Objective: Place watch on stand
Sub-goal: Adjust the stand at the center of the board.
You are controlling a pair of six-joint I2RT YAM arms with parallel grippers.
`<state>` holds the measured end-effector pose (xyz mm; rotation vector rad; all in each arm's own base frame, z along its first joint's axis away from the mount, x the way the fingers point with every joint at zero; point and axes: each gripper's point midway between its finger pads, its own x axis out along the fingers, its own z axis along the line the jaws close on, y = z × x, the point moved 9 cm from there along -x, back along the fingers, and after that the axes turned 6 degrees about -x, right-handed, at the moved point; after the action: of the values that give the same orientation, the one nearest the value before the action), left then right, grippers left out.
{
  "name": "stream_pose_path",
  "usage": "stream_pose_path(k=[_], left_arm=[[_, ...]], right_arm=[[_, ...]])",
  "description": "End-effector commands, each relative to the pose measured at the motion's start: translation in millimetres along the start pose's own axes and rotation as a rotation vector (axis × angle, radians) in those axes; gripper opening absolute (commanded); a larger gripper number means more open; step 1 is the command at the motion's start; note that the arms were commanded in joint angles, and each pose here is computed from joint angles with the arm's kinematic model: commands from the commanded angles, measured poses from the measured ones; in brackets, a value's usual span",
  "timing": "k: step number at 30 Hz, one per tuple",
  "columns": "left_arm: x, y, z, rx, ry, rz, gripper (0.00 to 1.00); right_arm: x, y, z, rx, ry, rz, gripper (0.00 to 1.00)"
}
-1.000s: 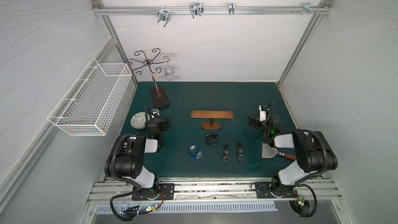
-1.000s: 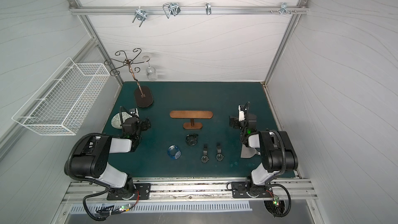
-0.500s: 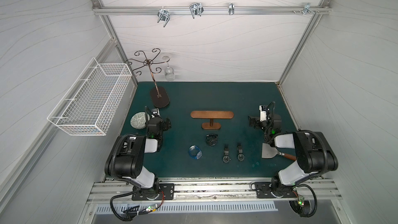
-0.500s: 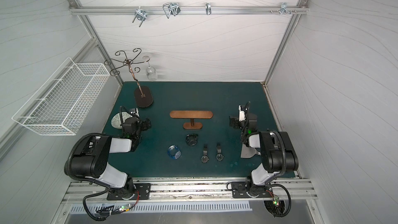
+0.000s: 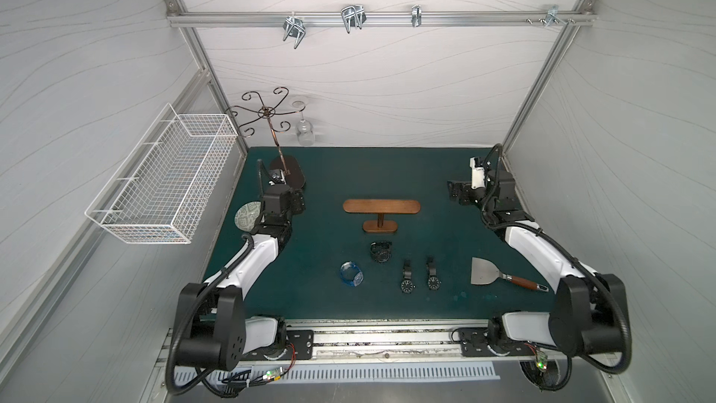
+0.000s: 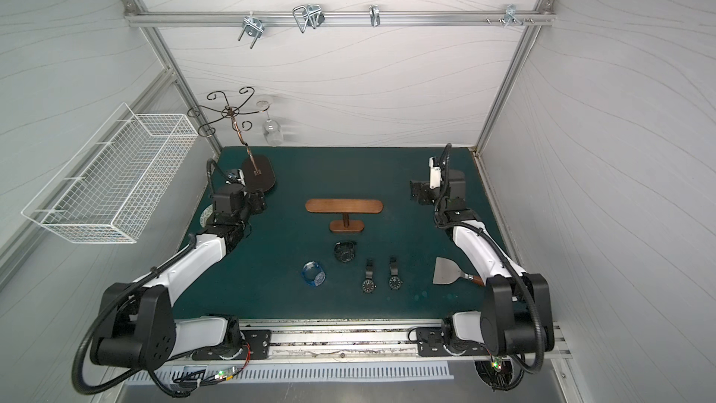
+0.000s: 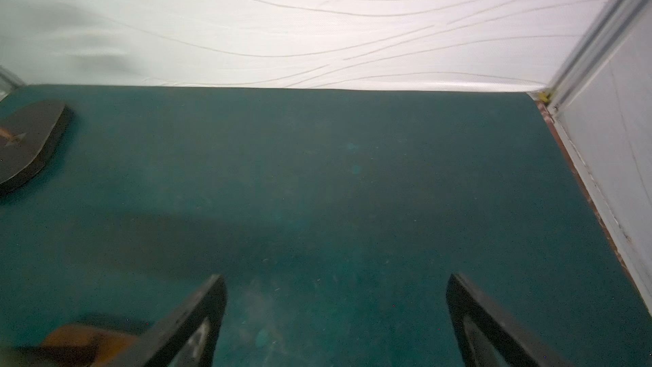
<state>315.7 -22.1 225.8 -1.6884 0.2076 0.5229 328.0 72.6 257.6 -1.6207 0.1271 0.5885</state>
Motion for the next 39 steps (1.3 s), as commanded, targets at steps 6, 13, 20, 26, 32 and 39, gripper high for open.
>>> stream_pose_path(k=[6, 13, 20, 26, 32, 39], left_arm=[[-69.7, -59.1, -64.7, 0.252, 0.022, 0.032, 0.76], [-115.0, -85.4, -85.5, 0.453, 0.128, 0.024, 0.73], [-126.4, -86.7, -105.6, 0.942, 0.427, -0.046, 0.61], [-120.3, -95.2, -88.3, 1.079, 0.617, -0.042, 0.61], [-107.4, -55.2, -88.4, 1.413, 0.803, 0.101, 0.56], [-104.6, -31.5, -114.6, 1.678, 0.848, 0.108, 0.56]], right_arm=[[-72.1, -36.0, 36.3, 0.025, -0.027, 0.185, 0.99], [-107.7, -40.6, 43.9, 0.081, -0.089, 0.249, 0.99], [-122.6, -34.1, 55.3, 0.115, -0.192, 0.275, 0.99], [-130.0, -51.6, 59.8, 0.077, -0.211, 0.334, 0.99], [-142.9, -40.1, 60.8, 0.037, -0.189, 0.376, 0.99], [-148.2, -9.5, 59.2, 0.046, -0.179, 0.458, 0.99]])
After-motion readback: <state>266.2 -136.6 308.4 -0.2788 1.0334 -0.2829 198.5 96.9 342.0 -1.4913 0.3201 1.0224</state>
